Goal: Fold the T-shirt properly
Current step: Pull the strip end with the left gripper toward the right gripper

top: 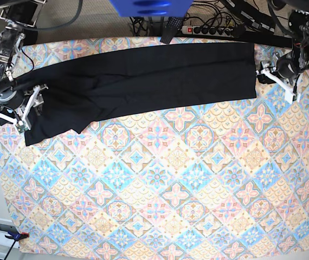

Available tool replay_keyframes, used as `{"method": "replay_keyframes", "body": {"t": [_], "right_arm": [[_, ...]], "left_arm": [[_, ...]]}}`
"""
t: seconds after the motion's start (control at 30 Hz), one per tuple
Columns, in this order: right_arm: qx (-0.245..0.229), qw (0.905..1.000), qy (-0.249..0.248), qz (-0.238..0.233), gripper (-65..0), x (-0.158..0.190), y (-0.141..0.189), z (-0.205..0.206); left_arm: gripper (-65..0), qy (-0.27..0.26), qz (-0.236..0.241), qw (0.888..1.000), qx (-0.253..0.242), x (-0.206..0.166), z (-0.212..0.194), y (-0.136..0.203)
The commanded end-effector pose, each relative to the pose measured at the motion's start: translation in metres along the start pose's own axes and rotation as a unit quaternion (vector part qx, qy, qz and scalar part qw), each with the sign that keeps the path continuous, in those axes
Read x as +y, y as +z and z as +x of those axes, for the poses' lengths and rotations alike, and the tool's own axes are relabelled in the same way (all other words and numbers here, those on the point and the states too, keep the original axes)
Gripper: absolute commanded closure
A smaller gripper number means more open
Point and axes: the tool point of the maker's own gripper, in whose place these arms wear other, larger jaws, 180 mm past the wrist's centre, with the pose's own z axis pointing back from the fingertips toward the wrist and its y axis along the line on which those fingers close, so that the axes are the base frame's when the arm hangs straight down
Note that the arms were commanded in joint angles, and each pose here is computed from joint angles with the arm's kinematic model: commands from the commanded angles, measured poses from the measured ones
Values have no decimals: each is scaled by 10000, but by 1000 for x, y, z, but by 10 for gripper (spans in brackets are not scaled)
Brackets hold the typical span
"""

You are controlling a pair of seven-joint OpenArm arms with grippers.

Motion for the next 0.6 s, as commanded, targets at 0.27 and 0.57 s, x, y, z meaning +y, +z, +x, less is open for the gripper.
{"method": "replay_keyframes", "body": {"t": [0.27, 0.57], "right_arm": [[-262, 9992, 153, -275, -419, -17, 11, 19], [-262, 9992, 153, -275, -419, -17, 11, 19]], "left_arm": [[-279, -222, -133, 9996, 109, -13, -5, -3], [-277, -369, -200, 9990, 161, -11, -5, 0]]}}
